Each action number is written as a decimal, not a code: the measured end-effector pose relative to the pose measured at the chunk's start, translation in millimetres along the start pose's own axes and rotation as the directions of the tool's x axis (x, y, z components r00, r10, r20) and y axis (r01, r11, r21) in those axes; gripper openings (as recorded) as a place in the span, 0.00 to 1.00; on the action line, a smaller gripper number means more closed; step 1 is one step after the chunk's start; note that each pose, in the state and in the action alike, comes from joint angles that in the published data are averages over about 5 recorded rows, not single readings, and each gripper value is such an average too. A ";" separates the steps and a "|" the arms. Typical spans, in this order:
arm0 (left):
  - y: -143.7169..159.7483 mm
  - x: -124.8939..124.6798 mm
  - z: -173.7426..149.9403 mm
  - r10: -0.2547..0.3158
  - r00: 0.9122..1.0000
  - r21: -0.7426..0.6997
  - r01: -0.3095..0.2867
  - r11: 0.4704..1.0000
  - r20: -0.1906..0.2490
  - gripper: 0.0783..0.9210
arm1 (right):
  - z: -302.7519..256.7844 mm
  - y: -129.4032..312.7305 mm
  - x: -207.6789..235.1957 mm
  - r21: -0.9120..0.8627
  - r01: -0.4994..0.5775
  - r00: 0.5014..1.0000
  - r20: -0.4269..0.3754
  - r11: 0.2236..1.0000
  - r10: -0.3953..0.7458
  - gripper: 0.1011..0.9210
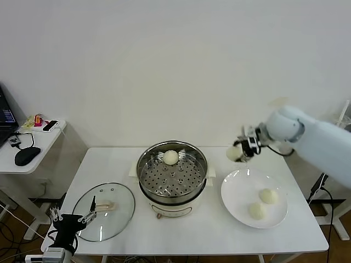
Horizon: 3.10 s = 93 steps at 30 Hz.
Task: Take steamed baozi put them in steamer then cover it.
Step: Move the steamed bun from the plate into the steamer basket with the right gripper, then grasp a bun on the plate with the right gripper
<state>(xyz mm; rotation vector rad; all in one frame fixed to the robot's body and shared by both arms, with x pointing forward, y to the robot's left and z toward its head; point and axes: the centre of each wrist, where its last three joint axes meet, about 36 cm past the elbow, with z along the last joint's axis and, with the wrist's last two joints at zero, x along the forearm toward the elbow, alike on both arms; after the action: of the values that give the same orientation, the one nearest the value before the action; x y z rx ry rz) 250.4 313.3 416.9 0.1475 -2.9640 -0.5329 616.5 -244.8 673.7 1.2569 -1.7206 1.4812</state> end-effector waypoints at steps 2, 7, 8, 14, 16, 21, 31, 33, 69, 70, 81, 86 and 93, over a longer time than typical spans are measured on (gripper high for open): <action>0.7 -0.2 0.9 -0.003 1.000 -0.001 0.003 1.000 -0.002 0.88 | -20.7 -4.6 -1.8 0.002 0.004 1.000 0.028 1.000 -0.005 0.63; 1.4 -1.6 1.0 -0.014 1.000 0.004 0.014 1.000 -0.001 0.88 | -72.9 -8.7 -18.4 0.004 0.037 0.995 0.087 0.999 -0.038 0.64; 1.3 -1.8 0.8 -0.016 1.000 0.004 0.016 1.000 -0.001 0.88 | -82.9 -8.5 -23.6 0.004 0.047 0.994 0.096 0.999 -0.047 0.64; 1.2 -1.2 0.4 -0.016 1.000 0.001 0.016 1.000 -0.002 0.88 | -134.8 -1.8 -58.0 -0.007 0.105 0.987 0.127 0.994 -0.103 0.64; 1.8 -1.2 0.3 -0.019 1.000 0.002 0.019 1.000 -0.002 0.88 | -148.8 1.8 -69.6 -0.012 0.120 0.984 0.131 0.993 -0.117 0.64; 3.8 -1.1 -0.4 -0.025 1.000 0.001 0.025 1.000 0.001 0.88 | -175.4 10.3 -98.4 -0.023 0.141 0.982 0.126 0.990 -0.138 0.64; 5.1 -0.9 -1.4 -0.032 0.999 0.005 0.032 0.999 0.006 0.88 | -205.1 19.3 -145.9 -0.055 0.164 0.982 0.108 0.985 -0.158 0.64; 5.7 -1.1 -1.5 -0.033 0.999 0.005 0.033 0.999 0.007 0.88 | -209.1 20.4 -152.7 -0.059 0.167 0.981 0.105 0.984 -0.160 0.64; 6.2 -4.1 -4.1 -0.017 1.000 0.003 0.017 1.000 0.023 0.88 | -104.7 -13.2 -29.3 0.096 0.190 0.981 0.020 0.977 -0.193 0.88; 5.5 -3.9 -4.3 -0.014 1.000 0.004 0.014 1.000 0.024 0.88 | -93.1 -10.3 -22.3 0.099 0.190 0.981 0.016 0.977 -0.192 0.88; -0.7 -0.8 -6.2 -0.002 1.000 0.009 0.002 1.000 0.024 0.88 | 31.5 43.7 17.1 0.095 0.167 0.985 -0.059 0.981 -0.162 0.88; -0.5 1.4 -2.9 -0.003 1.000 0.004 0.003 1.000 0.010 0.88 | 82.7 80.2 8.4 0.055 0.172 0.982 -0.093 0.984 -0.166 0.88; -2.5 4.6 -0.5 -0.003 1.000 -0.003 0.003 1.000 -0.002 0.88 | 132.1 130.6 -14.5 0.005 0.205 0.968 -0.145 0.979 -0.202 0.88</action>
<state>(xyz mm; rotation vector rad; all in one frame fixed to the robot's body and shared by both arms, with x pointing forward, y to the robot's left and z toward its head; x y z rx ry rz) 246.0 310.3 417.0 0.1517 -2.9609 -0.5370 528.3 -371.5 569.4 1.2629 -1.4411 1.4334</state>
